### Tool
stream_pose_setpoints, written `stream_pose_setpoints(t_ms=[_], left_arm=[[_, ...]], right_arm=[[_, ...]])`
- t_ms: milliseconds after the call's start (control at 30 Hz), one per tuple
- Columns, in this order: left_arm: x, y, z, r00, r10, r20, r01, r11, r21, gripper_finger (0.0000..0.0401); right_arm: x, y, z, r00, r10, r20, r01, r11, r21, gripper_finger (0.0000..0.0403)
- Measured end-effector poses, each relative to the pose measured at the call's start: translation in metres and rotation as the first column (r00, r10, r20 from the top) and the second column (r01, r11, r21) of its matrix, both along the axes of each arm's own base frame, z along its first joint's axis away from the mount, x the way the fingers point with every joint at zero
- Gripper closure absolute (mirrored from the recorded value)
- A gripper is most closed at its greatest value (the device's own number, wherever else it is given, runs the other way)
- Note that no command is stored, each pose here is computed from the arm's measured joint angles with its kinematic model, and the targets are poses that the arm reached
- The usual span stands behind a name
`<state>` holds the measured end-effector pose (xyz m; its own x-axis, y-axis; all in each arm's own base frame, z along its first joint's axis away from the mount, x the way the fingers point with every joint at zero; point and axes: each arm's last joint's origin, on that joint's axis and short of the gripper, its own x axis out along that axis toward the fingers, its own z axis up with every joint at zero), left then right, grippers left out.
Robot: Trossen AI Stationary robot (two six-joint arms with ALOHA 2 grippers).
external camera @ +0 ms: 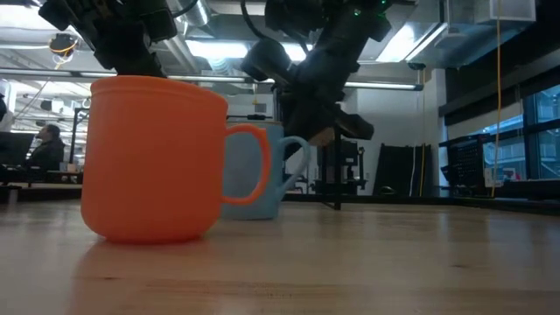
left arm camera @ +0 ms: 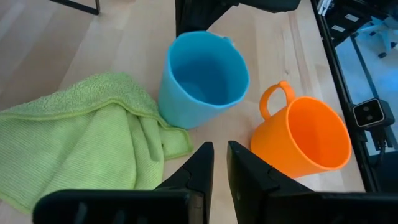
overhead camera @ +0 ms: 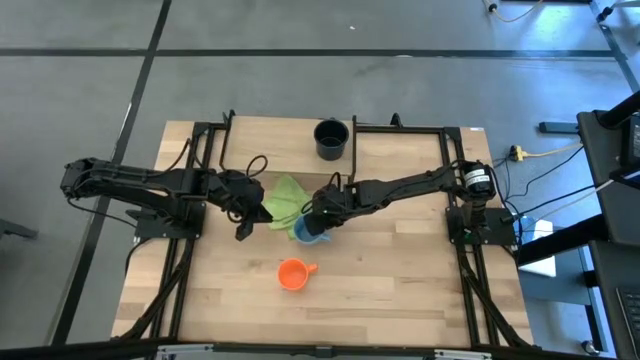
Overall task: Stack small to large cups/mugs on shelf
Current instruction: Put the blue mug on the shelf
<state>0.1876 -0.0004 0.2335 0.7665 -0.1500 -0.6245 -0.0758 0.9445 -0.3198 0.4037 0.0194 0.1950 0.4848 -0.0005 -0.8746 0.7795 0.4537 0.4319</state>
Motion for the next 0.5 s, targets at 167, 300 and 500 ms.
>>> stream_pose_setpoints(t_ms=[167,300,500], left_arm=[[0.0000,0.0000,0.0000,1.000,-0.001,0.000,0.001,1.000,-0.001,0.0361],[0.0000,0.0000,0.0000,1.000,-0.001,0.000,0.001,1.000,-0.001,0.0361],[0.0000,0.0000,0.0001,1.000,-0.001,0.001,0.001,1.000,-0.001,0.0361]], right_arm=[[0.0001,-0.0001,0.0001,1.000,0.001,0.002,-0.001,1.000,-0.006,0.0399],[0.0001,-0.0002,0.0001,1.000,0.000,0.002,0.000,1.000,-0.008,0.0399],[0.0028,-0.0001,0.0016,0.999,0.016,0.033,-0.015,1.000,-0.017,0.0399]])
